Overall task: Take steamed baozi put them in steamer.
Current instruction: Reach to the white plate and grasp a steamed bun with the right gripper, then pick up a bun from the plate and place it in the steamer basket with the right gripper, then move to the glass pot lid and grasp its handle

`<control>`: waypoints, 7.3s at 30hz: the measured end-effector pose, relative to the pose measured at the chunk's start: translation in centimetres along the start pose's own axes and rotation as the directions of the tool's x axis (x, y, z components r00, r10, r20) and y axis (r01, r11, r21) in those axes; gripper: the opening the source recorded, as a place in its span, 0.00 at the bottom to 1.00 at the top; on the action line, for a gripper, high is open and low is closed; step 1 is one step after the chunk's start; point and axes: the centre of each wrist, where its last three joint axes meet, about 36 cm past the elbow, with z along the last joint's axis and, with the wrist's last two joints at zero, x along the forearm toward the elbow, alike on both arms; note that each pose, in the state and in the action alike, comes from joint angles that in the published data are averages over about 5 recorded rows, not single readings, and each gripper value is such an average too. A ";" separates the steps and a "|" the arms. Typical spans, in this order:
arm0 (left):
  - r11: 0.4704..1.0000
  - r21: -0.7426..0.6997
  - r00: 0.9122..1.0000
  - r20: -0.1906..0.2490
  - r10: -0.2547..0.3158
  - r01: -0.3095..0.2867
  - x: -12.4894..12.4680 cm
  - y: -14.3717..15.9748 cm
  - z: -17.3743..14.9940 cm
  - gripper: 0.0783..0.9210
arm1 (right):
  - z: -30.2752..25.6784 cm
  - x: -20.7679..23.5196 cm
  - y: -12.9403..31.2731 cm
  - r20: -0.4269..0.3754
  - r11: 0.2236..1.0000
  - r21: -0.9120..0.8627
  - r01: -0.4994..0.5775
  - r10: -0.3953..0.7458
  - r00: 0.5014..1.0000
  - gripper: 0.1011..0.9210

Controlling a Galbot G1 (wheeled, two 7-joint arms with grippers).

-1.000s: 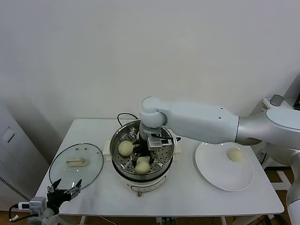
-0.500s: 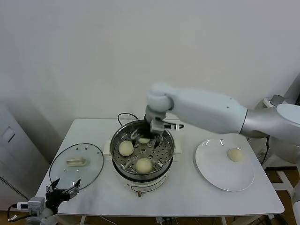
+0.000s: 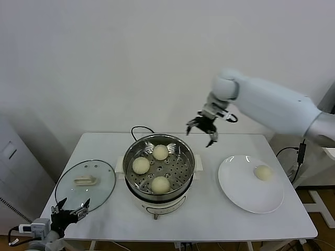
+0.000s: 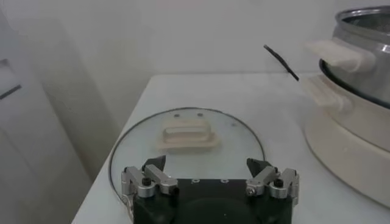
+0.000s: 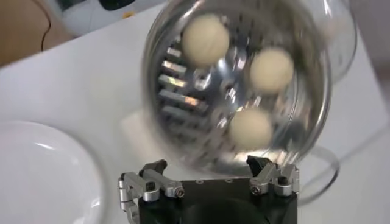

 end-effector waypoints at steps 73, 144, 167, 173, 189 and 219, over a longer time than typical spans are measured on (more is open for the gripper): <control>1.000 -0.018 1.000 -0.006 0.017 -0.017 -0.3 -0.4 -0.2 0.88 | 17.7 -14.9 26.2 -0.147 0.821 -0.571 -0.008 -0.093 0.985 0.72; 1.000 -0.010 1.000 0.006 0.011 -0.010 0.5 -1.2 -0.4 0.88 | -7.9 1.2 3.3 -0.062 0.696 -0.690 -0.198 0.216 0.975 0.39; 1.000 -0.001 1.000 0.008 0.012 -0.012 0.4 -1.2 -0.4 0.88 | -13.1 -5.7 -1.4 -0.047 0.686 -0.718 -0.118 0.121 0.991 0.39; 1.000 0.002 1.000 0.007 0.011 -0.011 0.4 -1.1 -0.4 0.88 | -13.5 -7.7 -1.6 -0.038 0.684 -0.723 -0.100 0.104 0.994 0.39; 1.000 0.007 1.000 0.004 0.006 -0.006 0.3 -1.0 -0.2 0.88 | -13.7 -11.2 -1.0 -0.021 0.672 -0.737 -0.075 0.087 0.996 0.67; 1.000 0.006 1.000 0.028 -0.005 0.004 -0.8 -0.6 -1.2 0.88 | -4.3 -5.2 9.8 0.075 0.259 -0.940 -0.222 0.792 0.606 0.88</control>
